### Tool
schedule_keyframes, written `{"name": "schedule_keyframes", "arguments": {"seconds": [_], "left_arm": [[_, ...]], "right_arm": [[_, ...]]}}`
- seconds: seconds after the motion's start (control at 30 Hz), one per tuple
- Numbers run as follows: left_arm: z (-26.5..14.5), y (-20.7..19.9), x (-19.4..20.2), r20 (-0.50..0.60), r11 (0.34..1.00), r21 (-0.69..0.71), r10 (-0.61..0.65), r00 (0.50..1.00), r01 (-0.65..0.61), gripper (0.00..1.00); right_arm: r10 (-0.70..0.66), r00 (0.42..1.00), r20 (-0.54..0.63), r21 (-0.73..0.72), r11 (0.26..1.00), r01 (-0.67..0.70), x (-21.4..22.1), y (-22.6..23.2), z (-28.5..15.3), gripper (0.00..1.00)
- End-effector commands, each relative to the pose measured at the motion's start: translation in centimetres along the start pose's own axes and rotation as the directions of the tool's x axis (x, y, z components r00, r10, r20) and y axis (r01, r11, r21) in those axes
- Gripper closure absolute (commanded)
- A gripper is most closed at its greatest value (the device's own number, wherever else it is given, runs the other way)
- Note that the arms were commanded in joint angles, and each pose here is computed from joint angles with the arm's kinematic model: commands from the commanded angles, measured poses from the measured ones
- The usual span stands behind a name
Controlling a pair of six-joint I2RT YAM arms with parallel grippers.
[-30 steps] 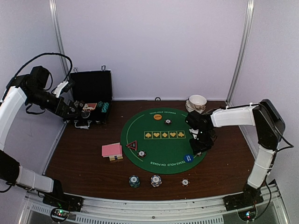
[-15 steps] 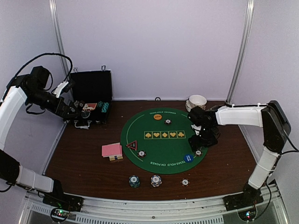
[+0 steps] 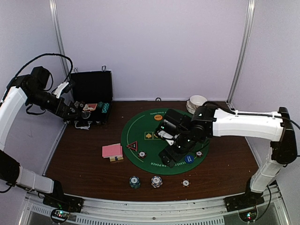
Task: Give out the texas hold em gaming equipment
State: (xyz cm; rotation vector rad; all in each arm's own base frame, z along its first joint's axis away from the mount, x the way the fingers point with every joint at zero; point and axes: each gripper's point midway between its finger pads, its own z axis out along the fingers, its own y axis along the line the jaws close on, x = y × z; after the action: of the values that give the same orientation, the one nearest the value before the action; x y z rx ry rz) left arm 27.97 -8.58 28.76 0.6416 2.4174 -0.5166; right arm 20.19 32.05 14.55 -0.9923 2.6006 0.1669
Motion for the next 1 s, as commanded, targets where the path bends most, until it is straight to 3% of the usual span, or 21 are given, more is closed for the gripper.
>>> {"name": "schedule_keyframes", "arguments": {"seconds": [0.0, 0.37, 0.6, 0.97], "left_arm": [[-0.2, 0.0, -0.5, 0.01, 1.0, -0.002, 0.015, 1.0, -0.015, 0.02], [-0.4, -0.1, -0.5, 0.009, 1.0, -0.004, 0.023, 1.0, -0.023, 0.02], [-0.8, -0.3, -0.8, 0.015, 1.0, -0.004, 0.026, 1.0, -0.025, 0.02], [-0.8, -0.3, -0.6, 0.012, 1.0, -0.004, 0.024, 1.0, -0.024, 0.02]], "right_arm": [[-0.088, 0.995, -0.036, -0.066, 0.994, 0.086, 0.0, 3.9, 1.0, 0.03], [-0.248, 0.965, -0.084, -0.15, 0.961, 0.234, 0.6, 9.2, 5.0, 0.02], [-0.272, 0.953, -0.136, -0.183, 0.952, 0.245, 2.1, 10.3, 6.9, 0.05], [-0.274, 0.947, -0.168, -0.162, 0.955, 0.248, 2.6, 10.2, 8.7, 0.24]]}}
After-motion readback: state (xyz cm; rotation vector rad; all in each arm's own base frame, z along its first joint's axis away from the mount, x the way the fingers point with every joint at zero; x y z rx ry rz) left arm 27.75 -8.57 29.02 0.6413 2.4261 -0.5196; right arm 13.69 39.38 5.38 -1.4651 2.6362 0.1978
